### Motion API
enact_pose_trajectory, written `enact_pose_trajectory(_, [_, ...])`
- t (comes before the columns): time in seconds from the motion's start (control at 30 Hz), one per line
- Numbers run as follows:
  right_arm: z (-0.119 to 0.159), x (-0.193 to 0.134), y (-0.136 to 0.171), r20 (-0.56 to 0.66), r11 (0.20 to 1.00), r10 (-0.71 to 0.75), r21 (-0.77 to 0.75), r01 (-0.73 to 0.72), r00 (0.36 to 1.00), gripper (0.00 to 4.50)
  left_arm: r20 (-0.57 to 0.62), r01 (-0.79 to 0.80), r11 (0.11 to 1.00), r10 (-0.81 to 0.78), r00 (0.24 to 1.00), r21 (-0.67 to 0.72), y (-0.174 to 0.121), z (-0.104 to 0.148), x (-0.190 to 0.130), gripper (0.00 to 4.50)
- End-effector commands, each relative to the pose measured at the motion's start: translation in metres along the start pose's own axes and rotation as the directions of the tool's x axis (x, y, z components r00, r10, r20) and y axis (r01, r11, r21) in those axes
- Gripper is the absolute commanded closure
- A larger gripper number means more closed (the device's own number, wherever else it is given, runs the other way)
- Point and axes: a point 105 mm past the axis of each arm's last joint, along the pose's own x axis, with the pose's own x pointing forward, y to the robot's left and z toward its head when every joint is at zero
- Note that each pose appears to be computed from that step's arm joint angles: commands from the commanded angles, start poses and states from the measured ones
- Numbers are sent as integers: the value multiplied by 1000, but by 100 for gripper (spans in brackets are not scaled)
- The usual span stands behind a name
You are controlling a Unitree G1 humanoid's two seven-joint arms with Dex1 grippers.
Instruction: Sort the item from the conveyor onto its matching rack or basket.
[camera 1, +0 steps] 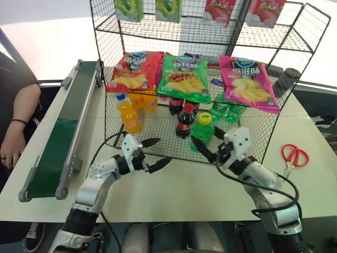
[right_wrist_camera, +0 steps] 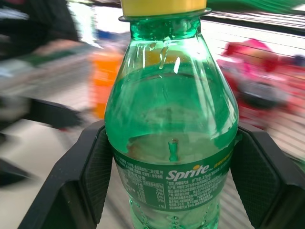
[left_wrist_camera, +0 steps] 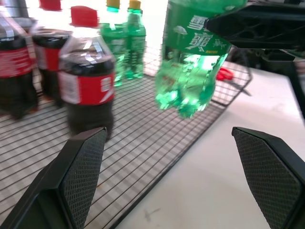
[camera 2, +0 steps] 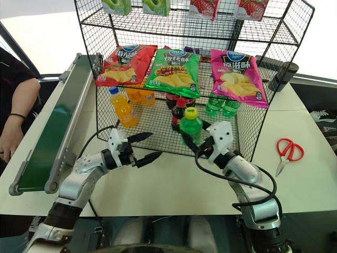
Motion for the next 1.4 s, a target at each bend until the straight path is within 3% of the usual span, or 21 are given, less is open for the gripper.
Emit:
enact_pose_trajectory(0.03, [2, -1, -22, 56, 985, -171, -25, 173, 984, 153, 86, -19, 998, 14, 996, 62, -4, 31, 2, 4])
enact_pose_trajectory(0.3, [-27, 6, -57, 56, 913, -406, 51, 404, 912, 153, 85, 14, 996, -21, 996, 85, -18, 41, 9, 4])
enact_pose_trajectory(0.6, [-42, 16, -79, 41, 868, -486, 146, 476, 873, 153, 82, 19, 997, -26, 996, 81, -18, 40, 10, 4])
enact_pose_trajectory(0.67, [-43, 16, -80, 42, 869, -482, 150, 472, 875, 153, 80, 18, 997, -25, 996, 81, -18, 39, 10, 4])
enact_pose_trajectory(0.73, [-43, 15, -79, 46, 871, -478, 151, 467, 877, 49, 77, 19, 996, -25, 997, 83, -17, 37, 10, 0])
enact_pose_trajectory(0.8, [-41, 14, -79, 56, 872, -479, 150, 467, 876, 2, 75, 22, 996, -28, 997, 83, -18, 36, 10, 0])
enact_pose_trajectory(1.17, [-17, -15, -69, 109, 899, -433, -25, 438, 895, 2, 63, 37, 996, -43, 997, 87, -18, 34, 9, 0])
enact_pose_trajectory(1.4, [3, -30, -35, 103, 959, -240, -128, 252, 965, 2, -5, -20, 995, 20, 1000, 102, -4, 23, 4, 0])
